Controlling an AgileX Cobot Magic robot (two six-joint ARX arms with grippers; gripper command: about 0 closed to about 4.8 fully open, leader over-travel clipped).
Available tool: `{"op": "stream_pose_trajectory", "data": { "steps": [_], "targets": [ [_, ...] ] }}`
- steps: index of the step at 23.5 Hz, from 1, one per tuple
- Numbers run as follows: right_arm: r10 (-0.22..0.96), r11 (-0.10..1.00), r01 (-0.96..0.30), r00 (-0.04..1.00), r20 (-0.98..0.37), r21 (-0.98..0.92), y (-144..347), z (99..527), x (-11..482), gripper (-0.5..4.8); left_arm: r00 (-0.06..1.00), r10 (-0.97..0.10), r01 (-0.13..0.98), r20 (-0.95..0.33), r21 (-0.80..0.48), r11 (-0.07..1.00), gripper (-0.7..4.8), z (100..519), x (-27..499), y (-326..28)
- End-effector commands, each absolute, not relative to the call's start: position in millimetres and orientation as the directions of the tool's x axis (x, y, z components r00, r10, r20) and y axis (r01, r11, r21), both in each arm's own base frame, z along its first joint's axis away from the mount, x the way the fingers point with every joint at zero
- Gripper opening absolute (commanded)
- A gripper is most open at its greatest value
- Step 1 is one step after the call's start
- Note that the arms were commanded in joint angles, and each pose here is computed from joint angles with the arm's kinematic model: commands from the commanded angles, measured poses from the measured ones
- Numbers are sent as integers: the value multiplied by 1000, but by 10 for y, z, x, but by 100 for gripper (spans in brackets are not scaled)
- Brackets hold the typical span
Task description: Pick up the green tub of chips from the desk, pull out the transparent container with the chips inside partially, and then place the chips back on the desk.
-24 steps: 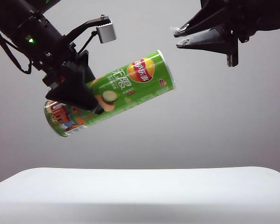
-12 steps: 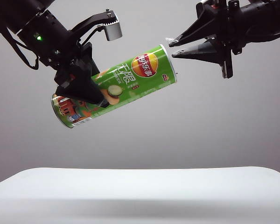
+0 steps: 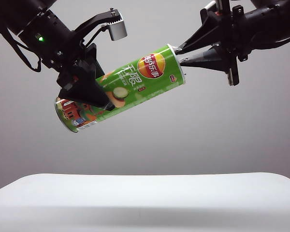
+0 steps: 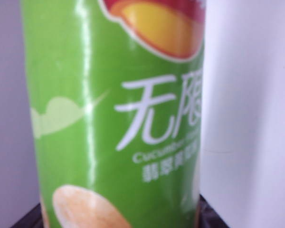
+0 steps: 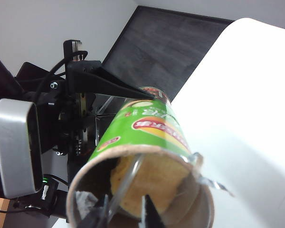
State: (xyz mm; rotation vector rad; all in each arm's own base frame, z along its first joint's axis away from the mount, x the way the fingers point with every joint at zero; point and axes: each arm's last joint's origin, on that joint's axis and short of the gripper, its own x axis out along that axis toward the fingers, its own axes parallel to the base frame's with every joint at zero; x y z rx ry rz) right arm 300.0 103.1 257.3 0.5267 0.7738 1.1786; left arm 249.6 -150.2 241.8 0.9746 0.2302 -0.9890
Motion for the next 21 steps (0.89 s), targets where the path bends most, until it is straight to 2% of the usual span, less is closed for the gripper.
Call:
{"op": "stream_pose_trajectory", "data": {
  "steps": [1,10,14,17,21],
  "targets": [
    [954,300,-614,186,-236,729,1058,2579,3053,95,567,-634,775,-526,601,194,330,2478,2504,-1517],
    [961,275,-611,189,-200,743,1076,2626,3082,95,559,-654,775,-509,602,192,329,2488,2508,-1526],
    [965,262,-614,172,-197,744,1112,2626,3068,108,564,-657,770,-500,606,199,294,2497,2513,-1529],
    [970,245,-622,150,-194,744,1158,2627,3048,122,560,-661,772,-500,604,198,293,2497,2512,-1530],
    [969,245,-625,149,-195,741,1172,2627,3045,33,555,-661,778,-505,595,200,293,2492,2508,-1529]
  ]
}}
